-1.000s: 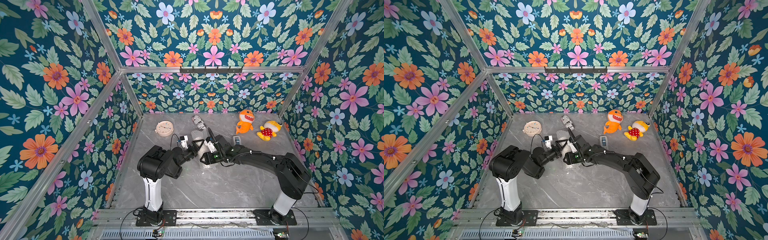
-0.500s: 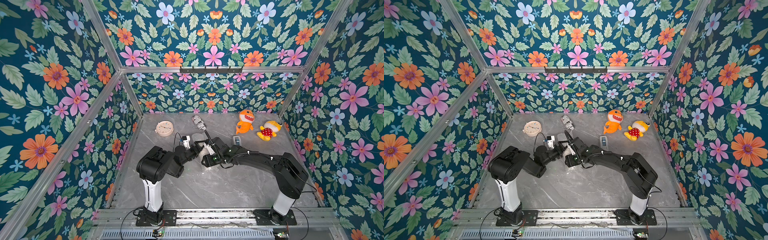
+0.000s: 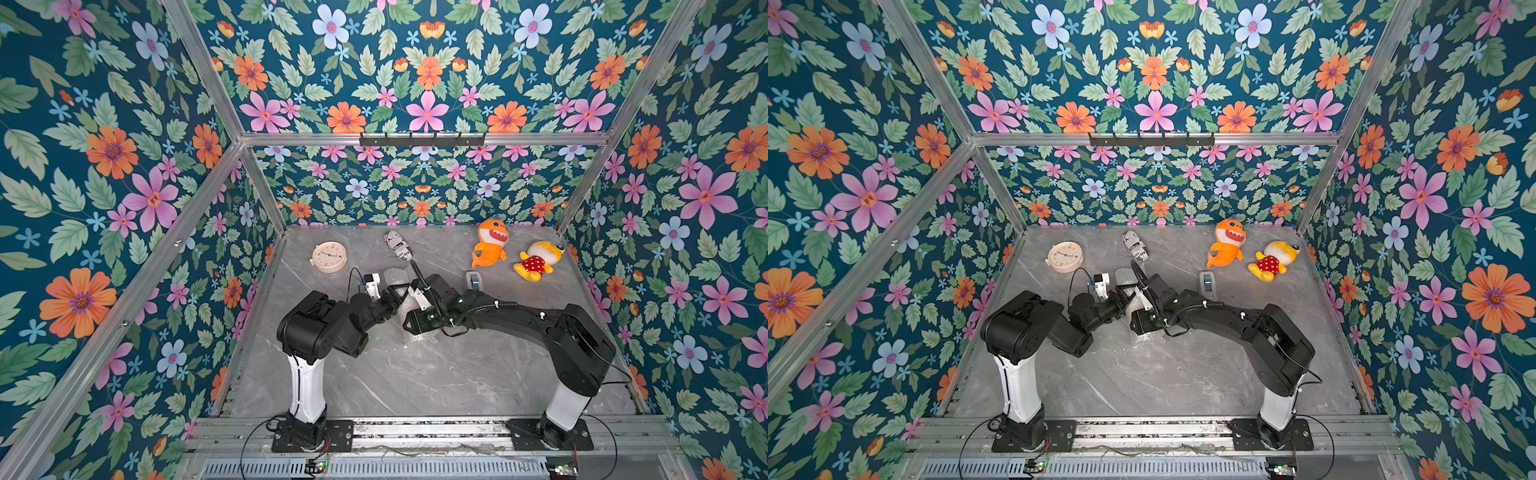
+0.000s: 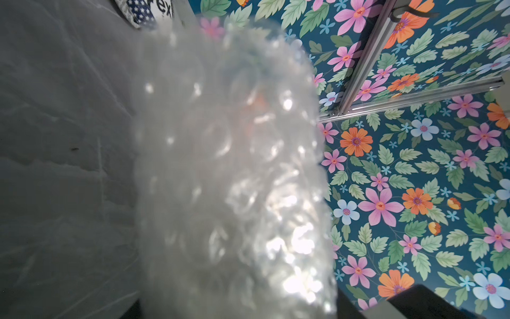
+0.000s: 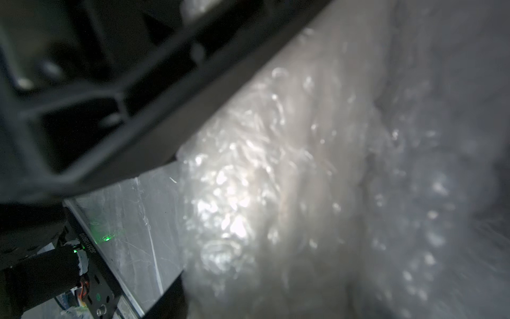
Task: Wrap vases in bubble wrap
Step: Wrap the vase in bubble wrap.
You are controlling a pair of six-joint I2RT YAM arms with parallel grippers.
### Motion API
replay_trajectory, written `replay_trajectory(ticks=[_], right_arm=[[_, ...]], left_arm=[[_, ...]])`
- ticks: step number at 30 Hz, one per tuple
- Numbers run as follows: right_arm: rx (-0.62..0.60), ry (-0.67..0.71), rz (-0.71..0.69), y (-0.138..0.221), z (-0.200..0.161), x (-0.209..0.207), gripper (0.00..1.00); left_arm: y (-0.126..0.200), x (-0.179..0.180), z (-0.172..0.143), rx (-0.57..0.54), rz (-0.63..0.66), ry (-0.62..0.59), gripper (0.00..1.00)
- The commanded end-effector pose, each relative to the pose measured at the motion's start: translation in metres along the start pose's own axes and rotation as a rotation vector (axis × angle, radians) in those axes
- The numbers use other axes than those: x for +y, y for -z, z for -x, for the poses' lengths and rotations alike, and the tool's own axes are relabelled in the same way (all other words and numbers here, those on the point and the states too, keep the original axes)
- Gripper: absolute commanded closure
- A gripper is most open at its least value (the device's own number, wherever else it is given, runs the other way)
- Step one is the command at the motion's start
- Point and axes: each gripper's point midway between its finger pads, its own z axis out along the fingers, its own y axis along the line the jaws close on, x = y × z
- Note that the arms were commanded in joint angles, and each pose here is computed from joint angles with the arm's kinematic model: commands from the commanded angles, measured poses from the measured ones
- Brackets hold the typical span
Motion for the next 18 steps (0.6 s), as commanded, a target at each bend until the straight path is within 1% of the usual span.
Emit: replay_trajectory(ticks=[1, 3, 5, 7, 9, 12, 13, 14, 18], right_arm=[[-0.059, 0.021, 0.105, 0.004, 0.018, 0.023, 0.40], [-0.058, 0.017, 0.117, 0.005, 0.018, 0.025, 0.38], [-0.053, 0.010, 0.133, 0.007, 0.018, 0.025, 0.34], [-0.049, -0.002, 0.172, 0.011, 0.017, 0.027, 0.27], [-0.055, -0.026, 0.226, 0.019, 0.018, 0.024, 0.17], [-0.073, -0.061, 0.293, 0.037, 0.021, 0.012, 0.06], [-0.070, -0.076, 0.310, 0.038, 0.020, 0.006, 0.04], [-0.102, -0.077, 0.341, 0.053, 0.026, 0.006, 0.03], [-0.149, -0.161, 0.420, 0.065, 0.035, -0.021, 0.04]], left_arm=[[0.000, -0.012, 0.004, -0.018, -0.054, -0.023, 0.43], [0.000, -0.013, 0.003, -0.014, -0.061, -0.020, 0.47], [0.001, -0.012, 0.002, -0.010, -0.066, -0.019, 0.51], [0.001, -0.011, 0.001, -0.008, -0.070, -0.020, 0.55], [0.001, -0.009, -0.001, 0.002, -0.071, -0.016, 0.56], [0.000, -0.005, -0.006, 0.027, -0.068, -0.018, 0.57], [0.000, -0.004, -0.007, 0.033, -0.069, -0.017, 0.57], [-0.001, -0.003, -0.009, 0.041, -0.068, -0.019, 0.58], [-0.003, 0.001, -0.012, 0.063, -0.066, -0.019, 0.59]])
